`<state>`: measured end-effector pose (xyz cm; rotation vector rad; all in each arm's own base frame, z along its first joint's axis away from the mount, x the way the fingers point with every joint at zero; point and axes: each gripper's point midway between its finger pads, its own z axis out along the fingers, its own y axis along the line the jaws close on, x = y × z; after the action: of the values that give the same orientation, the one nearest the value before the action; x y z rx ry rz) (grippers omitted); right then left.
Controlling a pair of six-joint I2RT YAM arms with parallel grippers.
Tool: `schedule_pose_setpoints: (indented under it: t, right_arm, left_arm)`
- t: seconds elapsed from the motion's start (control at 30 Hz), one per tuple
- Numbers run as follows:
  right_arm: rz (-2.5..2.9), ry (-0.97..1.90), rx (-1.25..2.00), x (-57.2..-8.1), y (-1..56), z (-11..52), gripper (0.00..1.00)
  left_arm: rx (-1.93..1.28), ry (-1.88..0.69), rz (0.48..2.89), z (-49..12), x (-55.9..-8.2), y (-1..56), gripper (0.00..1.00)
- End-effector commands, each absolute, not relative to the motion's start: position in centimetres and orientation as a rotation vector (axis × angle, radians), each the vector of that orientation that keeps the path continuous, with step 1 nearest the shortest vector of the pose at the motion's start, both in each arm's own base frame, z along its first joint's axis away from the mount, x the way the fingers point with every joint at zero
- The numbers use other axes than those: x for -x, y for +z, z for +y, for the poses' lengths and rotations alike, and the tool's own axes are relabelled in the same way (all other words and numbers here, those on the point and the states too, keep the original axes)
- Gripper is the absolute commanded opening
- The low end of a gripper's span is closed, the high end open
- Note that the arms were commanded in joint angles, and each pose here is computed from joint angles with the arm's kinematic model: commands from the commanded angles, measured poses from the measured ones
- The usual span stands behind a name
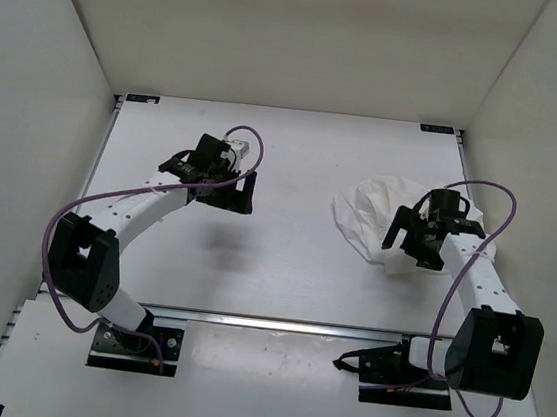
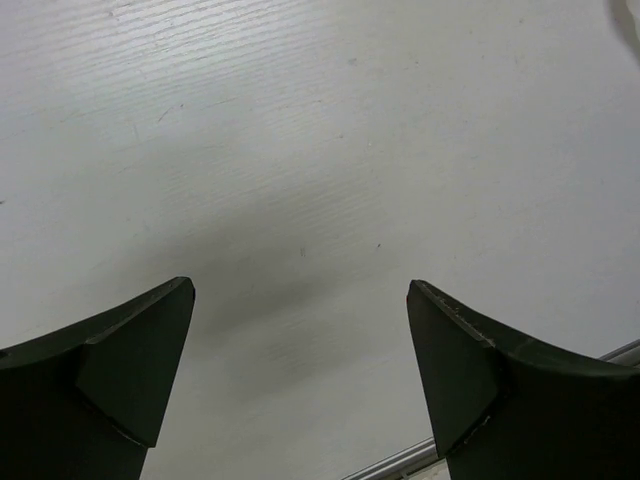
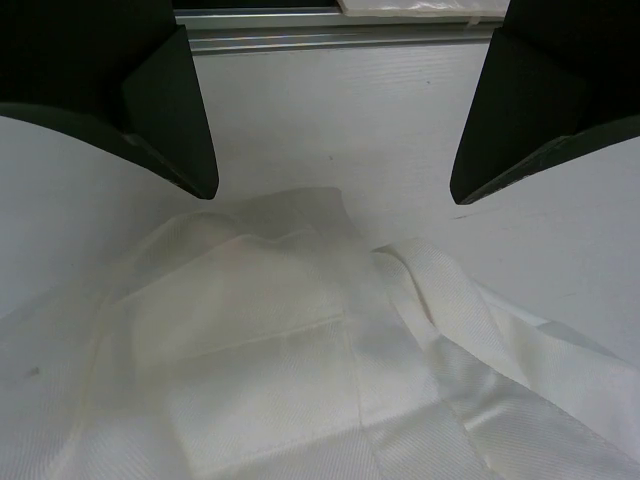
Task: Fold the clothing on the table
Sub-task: Move the skirt to the center of the board
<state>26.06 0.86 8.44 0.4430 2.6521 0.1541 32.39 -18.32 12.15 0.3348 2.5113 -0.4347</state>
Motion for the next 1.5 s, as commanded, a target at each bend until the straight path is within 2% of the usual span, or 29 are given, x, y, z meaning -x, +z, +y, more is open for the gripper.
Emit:
schedule_pose_setpoints:
  t: [0.0, 0.4, 0.67, 0.77, 0.83, 0.87, 0.97, 1.03, 1.17, 1.27, 1.37, 1.47]
  right_arm:
    - [2.646, 0.117, -0.422, -26.7, 8.5, 0.6, 0.99]
    - [2.754, -0.087, -0.343, -27.3, 6.2, -1.2, 1.00]
    - [2.770, -0.122, -0.351, -28.4, 5.4, -1.9, 0.97]
    - [2.793, -0.081, -0.346, -28.4, 4.6, -1.6, 0.79]
    - [2.801, -0.068, -0.343, -28.4, 4.4, -1.5, 0.57]
    - [2.798, -0.068, -0.340, -28.7, 4.2, -1.4, 0.51]
    - [2.805, -0.091, -0.317, -29.2, 4.0, -1.1, 0.18]
    - [2.795, -0.099, -0.301, -30.0, 4.3, -1.0, 0.00]
    - [2.761, 0.009, -0.221, -32.5, 6.3, 1.7, 0.00]
    - [2.611, 0.200, -0.027, -37.2, 12.7, 7.5, 0.00]
    - [2.505, 0.314, 0.205, -39.1, 17.2, 14.7, 0.00]
    - [2.304, 0.506, 0.378, -40.2, 26.4, 22.7, 0.00]
  left_arm:
    - [-0.311, -0.399, 2.481, -18.0, -33.2, 13.6, 0.99]
    - [-0.348, -0.360, 2.535, -18.2, -31.8, 11.9, 0.99]
    - [-0.358, -0.374, 2.540, -18.6, -32.8, 11.9, 0.98]
    - [-0.358, -0.368, 2.536, -18.5, -32.9, 12.1, 0.99]
    - [-0.351, -0.377, 2.541, -18.2, -32.7, 11.8, 0.98]
    - [-0.346, -0.369, 2.539, -18.1, -32.8, 11.8, 0.98]
    - [-0.341, -0.369, 2.544, -17.6, -32.4, 11.8, 0.99]
    - [-0.333, -0.367, 2.538, -17.2, -32.7, 11.8, 0.98]
    - [-0.333, -0.374, 2.534, -17.4, -33.0, 11.9, 0.99]
    - [-0.319, -0.353, 2.538, -17.3, -33.6, 11.7, 0.99]
    - [-0.283, -0.263, 2.494, -16.0, -35.5, 12.9, 0.99]
    - [-0.203, -0.193, 2.428, -14.2, -37.9, 16.1, 0.99]
